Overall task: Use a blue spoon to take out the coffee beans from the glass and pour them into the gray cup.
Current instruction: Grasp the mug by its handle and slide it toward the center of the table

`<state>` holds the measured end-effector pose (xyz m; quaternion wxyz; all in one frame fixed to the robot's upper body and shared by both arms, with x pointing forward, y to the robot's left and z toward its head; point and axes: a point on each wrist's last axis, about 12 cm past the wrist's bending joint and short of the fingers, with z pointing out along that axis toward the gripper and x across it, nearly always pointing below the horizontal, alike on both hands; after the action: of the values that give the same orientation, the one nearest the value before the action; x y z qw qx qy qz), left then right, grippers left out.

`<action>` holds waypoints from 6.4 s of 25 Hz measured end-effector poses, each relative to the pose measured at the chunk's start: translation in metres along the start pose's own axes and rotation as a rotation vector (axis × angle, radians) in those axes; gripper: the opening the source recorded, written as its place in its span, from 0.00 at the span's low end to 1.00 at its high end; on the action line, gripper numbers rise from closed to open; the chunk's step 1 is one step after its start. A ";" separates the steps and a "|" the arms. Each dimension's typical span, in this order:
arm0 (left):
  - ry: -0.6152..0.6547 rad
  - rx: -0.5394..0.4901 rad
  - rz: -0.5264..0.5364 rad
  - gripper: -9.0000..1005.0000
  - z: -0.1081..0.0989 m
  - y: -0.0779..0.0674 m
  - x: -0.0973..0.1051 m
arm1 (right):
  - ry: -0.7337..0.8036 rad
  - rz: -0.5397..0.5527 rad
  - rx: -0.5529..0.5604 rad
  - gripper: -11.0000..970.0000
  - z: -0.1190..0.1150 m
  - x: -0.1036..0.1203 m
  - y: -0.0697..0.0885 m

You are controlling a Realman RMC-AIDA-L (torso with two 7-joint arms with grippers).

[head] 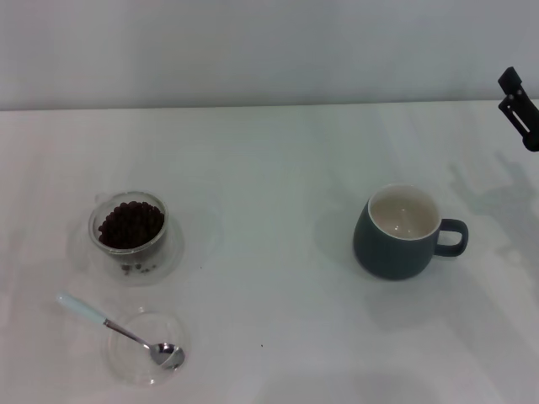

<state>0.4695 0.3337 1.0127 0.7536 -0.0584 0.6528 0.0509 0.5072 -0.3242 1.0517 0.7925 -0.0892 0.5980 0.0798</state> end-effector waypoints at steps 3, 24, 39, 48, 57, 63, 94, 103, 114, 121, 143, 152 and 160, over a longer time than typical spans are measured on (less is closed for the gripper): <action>0.000 -0.001 0.003 0.83 0.000 0.001 0.000 | -0.002 0.002 -0.004 0.90 0.001 0.000 0.001; 0.001 0.002 0.014 0.83 0.004 0.002 -0.001 | -0.024 -0.031 0.034 0.89 0.008 -0.004 -0.007; 0.042 0.002 0.009 0.83 -0.005 0.000 0.006 | 0.014 -0.040 0.013 0.89 0.021 0.000 -0.001; 0.060 0.024 0.003 0.83 -0.012 -0.002 0.008 | 0.014 -0.037 -0.001 0.89 0.016 0.001 0.001; 0.062 0.032 0.007 0.83 -0.012 -0.003 0.009 | 0.012 -0.032 -0.040 0.89 0.014 0.001 0.007; 0.049 0.031 0.003 0.83 -0.012 -0.002 0.007 | 0.013 -0.033 -0.039 0.88 0.012 0.002 0.007; 0.000 0.009 -0.118 0.83 -0.042 0.017 0.002 | 0.197 0.100 -0.328 0.88 -0.086 0.002 -0.003; 0.012 0.019 -0.109 0.83 -0.059 0.024 0.003 | 0.250 0.102 -0.292 0.88 -0.095 0.015 0.009; 0.031 0.018 -0.109 0.83 -0.069 0.026 0.005 | 0.218 0.094 -0.302 0.87 -0.102 0.017 0.028; 0.036 0.038 -0.112 0.83 -0.069 0.025 0.005 | 0.276 0.088 -0.290 0.87 -0.101 0.024 0.028; 0.030 0.081 -0.152 0.83 -0.061 0.019 0.004 | 0.423 -0.047 -0.227 0.87 -0.073 0.047 0.026; 0.031 0.102 -0.142 0.83 -0.060 0.019 0.004 | 0.473 -0.082 -0.205 0.78 -0.060 0.054 0.029; 0.021 0.109 -0.135 0.83 -0.055 0.019 0.002 | 0.462 -0.074 -0.175 0.76 -0.054 0.053 0.027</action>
<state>0.4129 0.3440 1.0023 0.7503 -0.0620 0.6572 -0.0362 0.4653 -0.3095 0.9851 0.6264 -0.1952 0.7505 0.0796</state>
